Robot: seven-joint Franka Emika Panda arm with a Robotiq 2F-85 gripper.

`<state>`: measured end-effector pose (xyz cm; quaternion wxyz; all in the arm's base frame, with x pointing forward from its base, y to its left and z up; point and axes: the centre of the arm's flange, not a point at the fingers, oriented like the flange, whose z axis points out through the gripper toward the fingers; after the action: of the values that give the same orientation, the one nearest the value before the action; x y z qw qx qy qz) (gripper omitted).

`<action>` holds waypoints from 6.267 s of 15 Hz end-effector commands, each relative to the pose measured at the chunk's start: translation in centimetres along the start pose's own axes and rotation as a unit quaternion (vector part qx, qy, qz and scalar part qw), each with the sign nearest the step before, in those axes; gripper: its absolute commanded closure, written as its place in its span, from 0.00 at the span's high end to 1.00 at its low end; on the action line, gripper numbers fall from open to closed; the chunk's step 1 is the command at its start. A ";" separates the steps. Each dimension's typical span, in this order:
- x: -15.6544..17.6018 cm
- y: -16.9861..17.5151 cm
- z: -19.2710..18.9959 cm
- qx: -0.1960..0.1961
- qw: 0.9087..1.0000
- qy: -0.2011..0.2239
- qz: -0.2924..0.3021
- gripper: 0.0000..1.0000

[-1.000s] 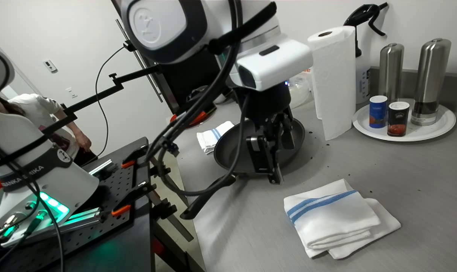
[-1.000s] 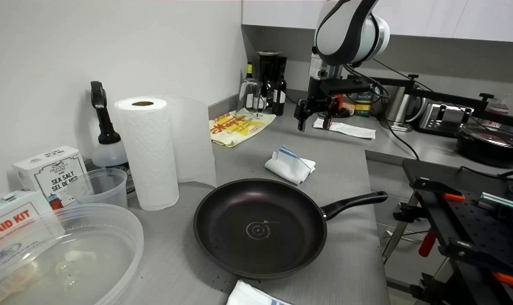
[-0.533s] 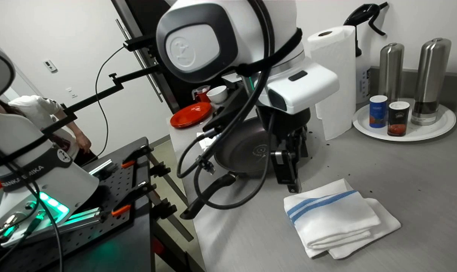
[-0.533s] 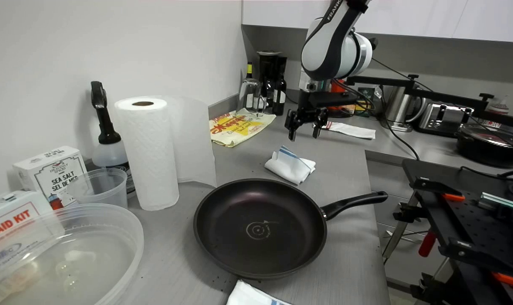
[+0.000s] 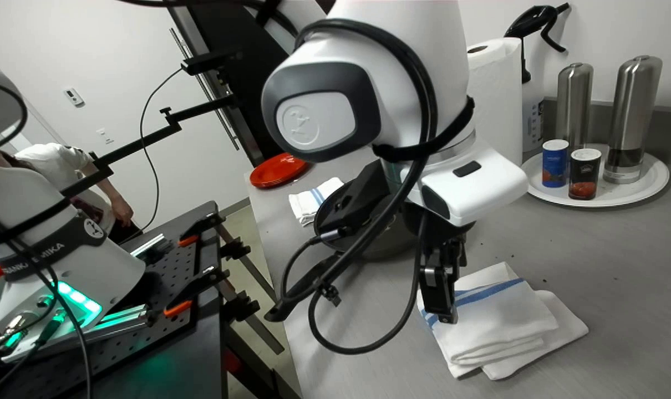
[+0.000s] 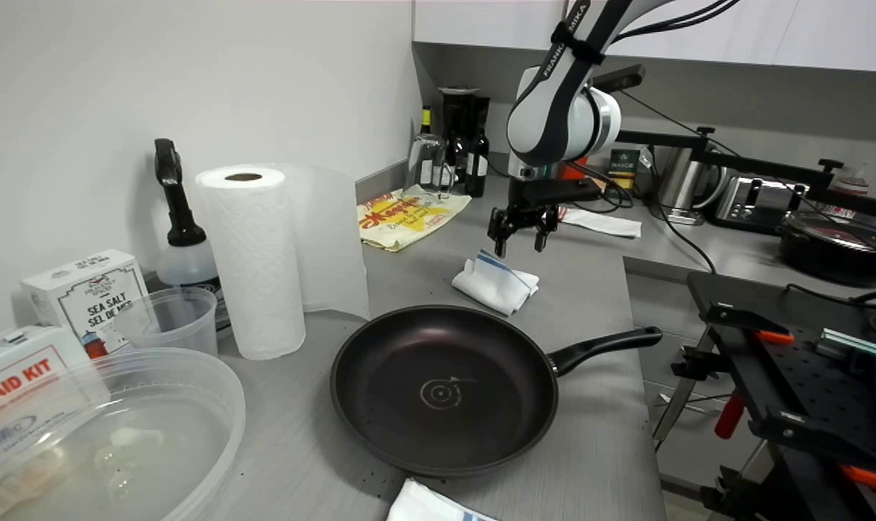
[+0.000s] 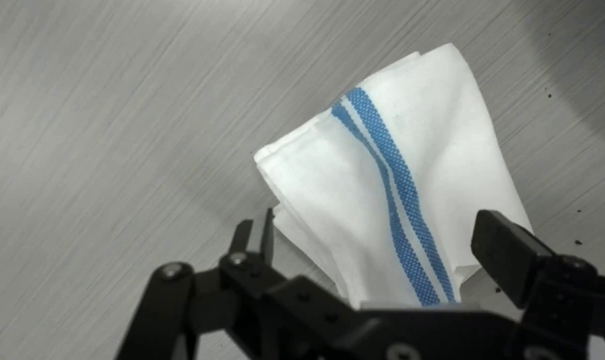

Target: Wipe the pan with the dish cloth

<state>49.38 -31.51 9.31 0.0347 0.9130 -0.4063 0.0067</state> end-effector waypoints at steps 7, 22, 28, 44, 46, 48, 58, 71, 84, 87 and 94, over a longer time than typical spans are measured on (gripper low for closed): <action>1.8 -0.1 2.1 0.013 1.000 0.001 -0.019 1.00; 1.3 0.0 2.1 0.016 0.999 -0.012 -0.044 1.00; 1.0 -0.1 2.0 0.017 0.999 -0.010 -0.043 1.00; -0.1 -3.5 7.5 0.040 0.998 0.013 -0.044 1.00; 0.3 -3.6 8.3 0.040 0.998 0.019 -0.042 1.00; 0.8 -3.7 8.8 0.038 0.998 0.023 -0.041 1.00; 2.4 -4.1 9.5 0.037 0.998 0.028 -0.041 0.28; 4.6 -4.6 9.9 0.038 0.998 0.034 -0.041 0.24; 4.2 -5.1 9.3 0.044 0.997 0.034 -0.048 0.63; 4.2 -5.2 9.2 0.045 0.997 0.035 -0.049 0.83; 3.7 -5.7 8.6 0.049 0.997 0.034 -0.056 1.00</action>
<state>55.80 -31.52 0.40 0.0107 0.9333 -0.3541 0.0591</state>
